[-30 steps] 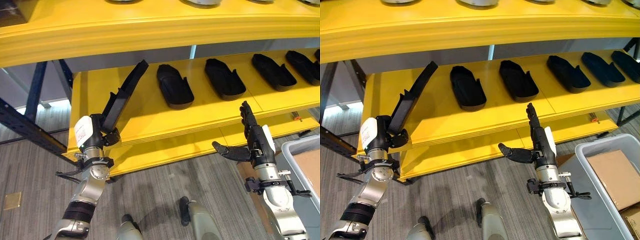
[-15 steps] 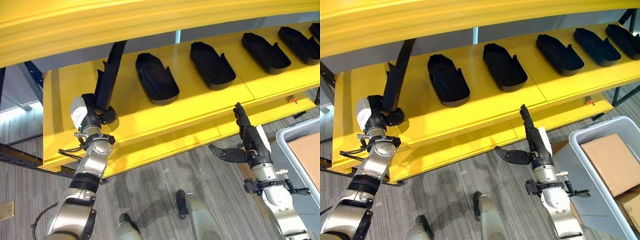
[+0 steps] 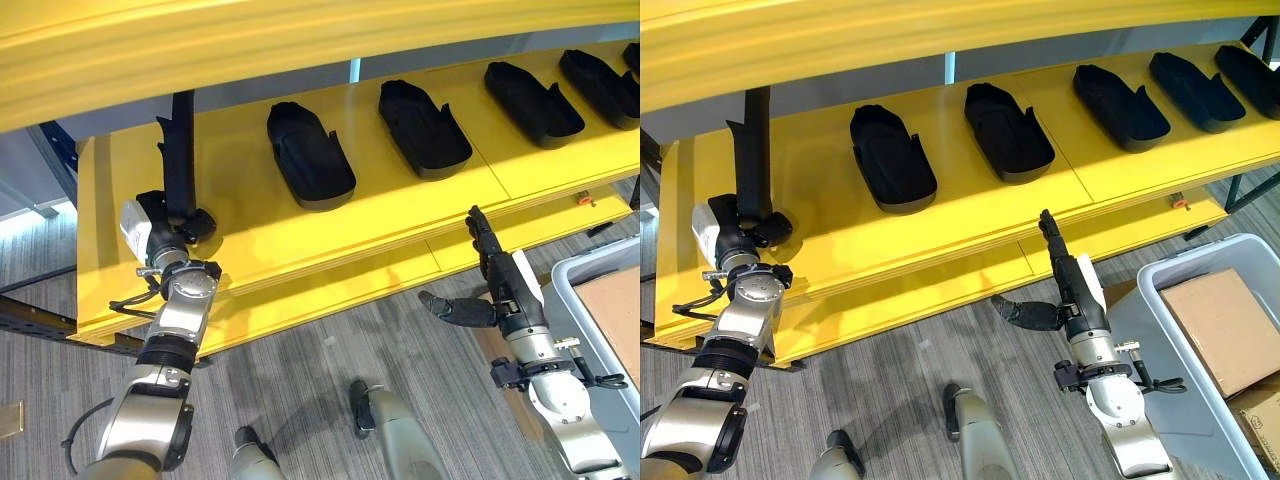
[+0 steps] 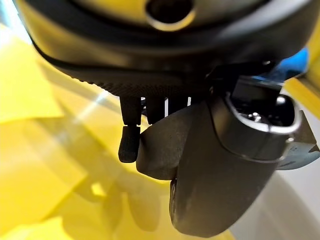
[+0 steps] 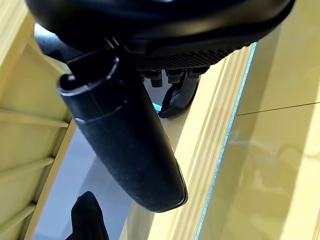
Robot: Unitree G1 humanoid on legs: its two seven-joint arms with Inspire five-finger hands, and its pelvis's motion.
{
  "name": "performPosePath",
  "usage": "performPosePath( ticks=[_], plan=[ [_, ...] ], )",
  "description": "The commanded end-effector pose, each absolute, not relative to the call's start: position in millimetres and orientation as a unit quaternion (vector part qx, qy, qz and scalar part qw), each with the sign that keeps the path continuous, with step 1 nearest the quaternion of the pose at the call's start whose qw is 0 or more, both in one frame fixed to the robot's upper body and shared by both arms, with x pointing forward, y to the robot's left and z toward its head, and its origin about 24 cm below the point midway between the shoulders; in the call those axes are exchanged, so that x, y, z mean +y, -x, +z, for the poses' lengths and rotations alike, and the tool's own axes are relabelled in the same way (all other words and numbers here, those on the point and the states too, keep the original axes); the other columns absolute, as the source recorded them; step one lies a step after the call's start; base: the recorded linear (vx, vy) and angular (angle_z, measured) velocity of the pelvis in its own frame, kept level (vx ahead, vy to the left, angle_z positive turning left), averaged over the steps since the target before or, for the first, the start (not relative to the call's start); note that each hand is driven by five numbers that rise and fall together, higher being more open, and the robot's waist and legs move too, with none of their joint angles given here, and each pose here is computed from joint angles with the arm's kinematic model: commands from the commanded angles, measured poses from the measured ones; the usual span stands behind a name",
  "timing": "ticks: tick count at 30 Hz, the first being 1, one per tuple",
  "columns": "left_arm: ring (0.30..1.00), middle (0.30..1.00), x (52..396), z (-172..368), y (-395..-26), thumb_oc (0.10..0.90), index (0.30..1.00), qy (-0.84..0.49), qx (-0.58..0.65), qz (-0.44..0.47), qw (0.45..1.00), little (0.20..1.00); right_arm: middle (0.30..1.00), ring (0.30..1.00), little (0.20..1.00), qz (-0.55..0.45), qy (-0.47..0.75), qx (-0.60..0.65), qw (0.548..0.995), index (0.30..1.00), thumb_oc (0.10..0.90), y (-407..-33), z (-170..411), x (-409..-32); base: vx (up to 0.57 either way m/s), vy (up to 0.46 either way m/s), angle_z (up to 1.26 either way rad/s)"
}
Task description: Move parts from the plastic box to the shelf.
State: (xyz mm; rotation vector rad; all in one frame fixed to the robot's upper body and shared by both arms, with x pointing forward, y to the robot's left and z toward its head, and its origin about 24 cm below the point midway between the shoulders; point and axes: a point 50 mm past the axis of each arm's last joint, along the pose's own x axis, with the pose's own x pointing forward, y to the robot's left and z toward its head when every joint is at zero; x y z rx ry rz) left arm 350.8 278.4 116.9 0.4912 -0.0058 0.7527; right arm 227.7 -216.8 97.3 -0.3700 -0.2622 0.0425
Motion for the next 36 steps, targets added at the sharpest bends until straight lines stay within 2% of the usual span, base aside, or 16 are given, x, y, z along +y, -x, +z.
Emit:
performPosePath(
  ticks=[1, 7, 12, 25, 30, 36],
  plan=[
    [0.3, 0.3, 295.4, 196.6, -362.5, 0.4, 0.3, -0.208, -0.12, 0.398, 0.885, 0.3, 1.0, 1.0, 1.0, 0.047, 0.172, -0.278, 0.944, 1.0, 0.9, -216.1, 151.7, -203.3, 0.0, 0.0, 0.0],
    [0.3, 0.3, 303.6, 212.8, -367.7, 0.4, 0.3, -0.244, -0.106, 0.388, 0.882, 0.3, 1.0, 1.0, 1.0, 0.048, 0.18, -0.275, 0.943, 1.0, 0.9, -216.5, 151.9, -204.8, 0.0, -0.003, 0.01],
    [0.3, 0.3, 328.8, 231.9, -365.0, 0.4, 0.3, -0.306, -0.076, 0.387, 0.867, 0.3, 1.0, 1.0, 1.0, 0.058, 0.186, -0.27, 0.943, 1.0, 0.9, -218.1, 153.0, -205.5, 0.0, 0.0, 0.0],
    [0.3, 0.3, 364.6, 275.9, -357.9, 0.4, 0.3, -0.42, -0.008, 0.374, 0.827, 0.3, 1.0, 1.0, 1.0, 0.085, 0.169, -0.266, 0.945, 1.0, 0.9, -219.3, 154.3, -205.7, 0.0, -0.006, 0.03],
    [0.3, 0.3, 377.2, 277.1, -353.1, 0.4, 0.3, -0.425, 0.033, 0.361, 0.829, 0.3, 1.0, 1.0, 1.0, 0.089, 0.161, -0.268, 0.946, 1.0, 0.9, -220.1, 155.9, -205.7, 0.0, 0.0, 0.0],
    [0.3, 0.3, 374.4, 281.7, -355.5, 0.4, 0.3, -0.419, 0.043, 0.344, 0.839, 0.3, 1.0, 1.0, 1.0, 0.091, 0.155, -0.267, 0.947, 1.0, 0.9, -220.7, 155.7, -205.2, 0.0, 0.0, 0.0]
  ],
)
